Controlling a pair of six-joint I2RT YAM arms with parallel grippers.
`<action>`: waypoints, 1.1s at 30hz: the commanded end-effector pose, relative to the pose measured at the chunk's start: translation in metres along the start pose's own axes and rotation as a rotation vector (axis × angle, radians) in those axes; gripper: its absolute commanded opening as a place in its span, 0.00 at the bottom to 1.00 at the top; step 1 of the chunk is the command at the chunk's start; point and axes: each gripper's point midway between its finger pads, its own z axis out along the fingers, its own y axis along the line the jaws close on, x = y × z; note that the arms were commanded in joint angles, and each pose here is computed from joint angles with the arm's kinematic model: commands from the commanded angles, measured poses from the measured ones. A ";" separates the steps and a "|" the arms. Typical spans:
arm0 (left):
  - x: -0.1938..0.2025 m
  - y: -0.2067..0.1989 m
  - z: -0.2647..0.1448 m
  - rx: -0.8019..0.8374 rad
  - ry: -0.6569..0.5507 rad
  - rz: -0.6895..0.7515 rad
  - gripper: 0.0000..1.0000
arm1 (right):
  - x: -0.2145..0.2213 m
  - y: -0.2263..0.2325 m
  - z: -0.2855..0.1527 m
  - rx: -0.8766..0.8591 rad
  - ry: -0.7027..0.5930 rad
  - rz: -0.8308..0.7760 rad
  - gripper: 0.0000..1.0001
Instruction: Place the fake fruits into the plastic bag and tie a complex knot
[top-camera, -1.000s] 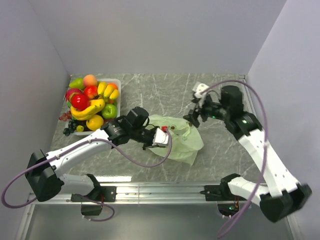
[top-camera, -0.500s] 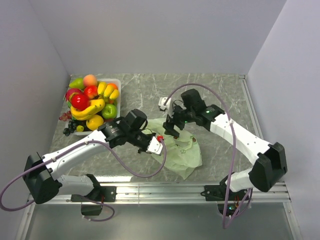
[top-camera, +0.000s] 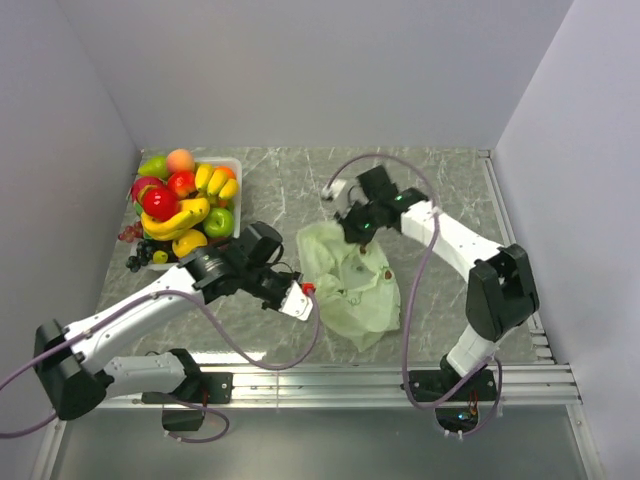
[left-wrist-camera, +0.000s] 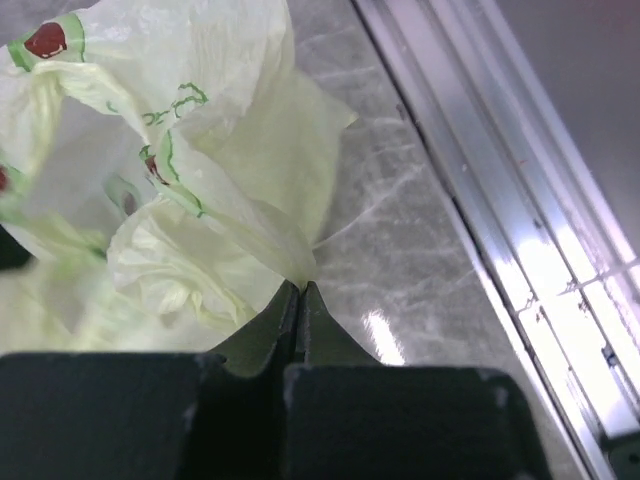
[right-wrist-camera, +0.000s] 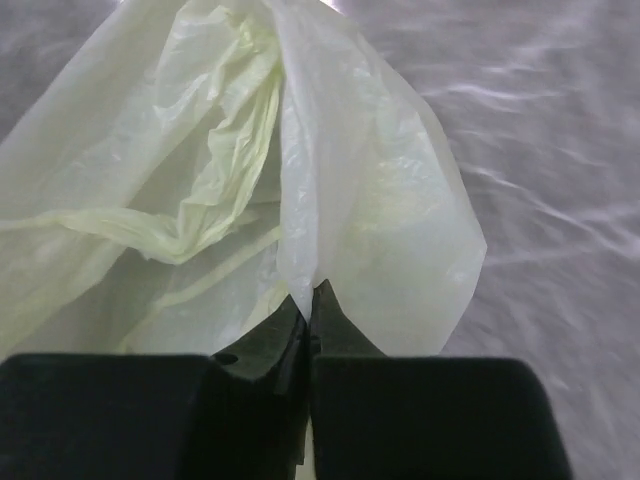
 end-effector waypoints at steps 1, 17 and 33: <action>-0.002 0.003 -0.030 -0.076 0.051 0.089 0.00 | -0.039 -0.053 -0.069 0.150 -0.164 0.094 0.00; 0.137 -0.054 -0.043 -0.088 0.416 -0.085 0.00 | 0.005 -0.054 -0.159 -0.173 -0.485 0.721 0.00; -0.081 0.090 -0.089 -0.410 -0.278 -0.349 0.64 | -0.020 -0.027 -0.177 -0.079 -0.717 0.772 0.00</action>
